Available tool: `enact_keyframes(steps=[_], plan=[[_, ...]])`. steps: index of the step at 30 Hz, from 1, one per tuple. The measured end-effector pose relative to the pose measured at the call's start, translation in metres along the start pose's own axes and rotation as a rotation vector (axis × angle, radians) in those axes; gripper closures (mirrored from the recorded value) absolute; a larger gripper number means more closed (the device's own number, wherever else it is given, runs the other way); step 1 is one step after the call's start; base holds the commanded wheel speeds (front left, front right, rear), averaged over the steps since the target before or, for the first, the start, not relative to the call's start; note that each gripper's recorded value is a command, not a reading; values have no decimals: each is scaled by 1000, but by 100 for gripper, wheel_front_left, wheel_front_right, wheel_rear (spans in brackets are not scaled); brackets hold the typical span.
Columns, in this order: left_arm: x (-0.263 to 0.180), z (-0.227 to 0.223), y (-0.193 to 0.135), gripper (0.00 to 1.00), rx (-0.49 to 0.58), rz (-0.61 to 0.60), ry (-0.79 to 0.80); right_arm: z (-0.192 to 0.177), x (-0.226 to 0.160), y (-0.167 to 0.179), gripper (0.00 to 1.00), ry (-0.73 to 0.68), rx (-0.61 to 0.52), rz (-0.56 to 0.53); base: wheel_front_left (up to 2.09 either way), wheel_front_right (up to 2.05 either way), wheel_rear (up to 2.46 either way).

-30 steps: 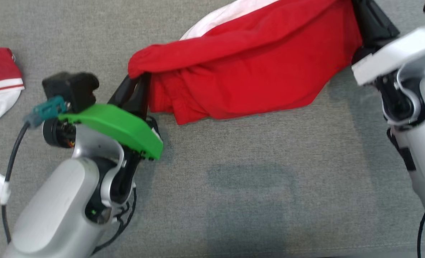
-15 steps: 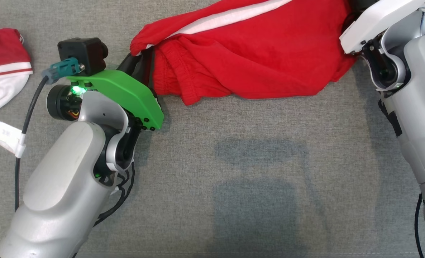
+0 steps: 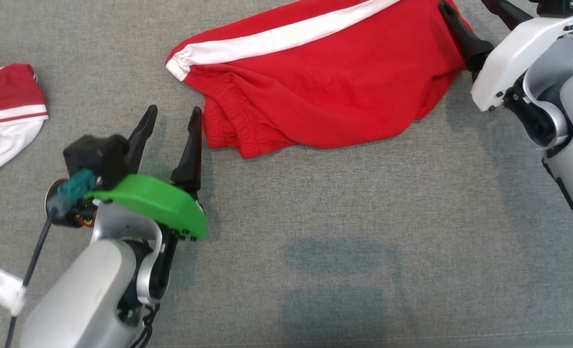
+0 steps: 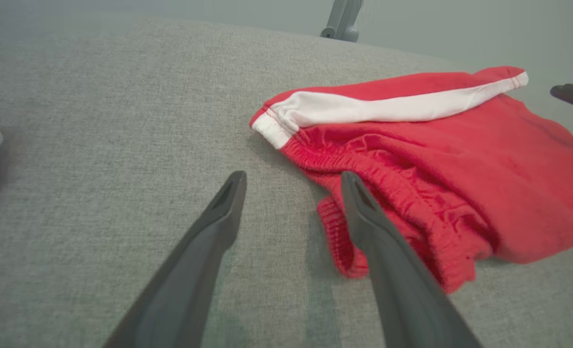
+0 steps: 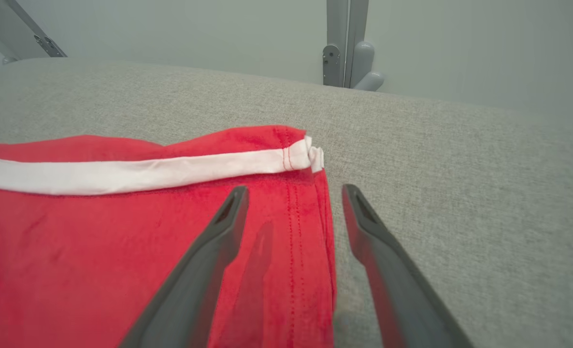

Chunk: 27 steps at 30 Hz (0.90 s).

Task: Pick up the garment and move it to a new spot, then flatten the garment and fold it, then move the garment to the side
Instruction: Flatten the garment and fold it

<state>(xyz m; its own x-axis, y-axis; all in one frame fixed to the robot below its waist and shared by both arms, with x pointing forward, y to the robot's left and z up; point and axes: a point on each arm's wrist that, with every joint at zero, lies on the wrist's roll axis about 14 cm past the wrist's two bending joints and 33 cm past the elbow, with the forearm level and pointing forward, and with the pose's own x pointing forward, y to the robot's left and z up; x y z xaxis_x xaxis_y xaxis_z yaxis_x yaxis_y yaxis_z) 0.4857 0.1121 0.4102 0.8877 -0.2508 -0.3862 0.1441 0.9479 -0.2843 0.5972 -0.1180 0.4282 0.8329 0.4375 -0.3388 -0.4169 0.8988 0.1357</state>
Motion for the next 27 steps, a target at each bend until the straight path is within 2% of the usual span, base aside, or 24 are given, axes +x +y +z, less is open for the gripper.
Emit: enact_keyframes(steps=[5,8,12,18,19,20,21,27], plan=[[-17,16,-6,0,25,15,-110,-3,-10,-15,0,60,-13,-36,0,0,0],[-22,19,-17,0,-33,-5,-151,-17,-4,-15,0,101,30,-46,0,0,0],[-25,23,-16,0,-15,-7,-216,-44,8,-17,0,158,97,-67,0,0,0],[-33,24,-9,0,40,17,-280,-57,22,-7,0,185,166,-54,0,0,0],[-34,25,-8,0,38,18,-287,-57,21,-4,61,191,168,-46,0,0,0],[-36,24,-9,0,40,19,-290,-57,21,-1,89,195,171,-38,0,0,0],[-37,22,-8,0,47,24,-288,-57,19,2,100,198,172,-31,0,0,0],[-49,7,-6,0,96,32,-261,-60,-3,21,100,216,235,10,0,0,0]])
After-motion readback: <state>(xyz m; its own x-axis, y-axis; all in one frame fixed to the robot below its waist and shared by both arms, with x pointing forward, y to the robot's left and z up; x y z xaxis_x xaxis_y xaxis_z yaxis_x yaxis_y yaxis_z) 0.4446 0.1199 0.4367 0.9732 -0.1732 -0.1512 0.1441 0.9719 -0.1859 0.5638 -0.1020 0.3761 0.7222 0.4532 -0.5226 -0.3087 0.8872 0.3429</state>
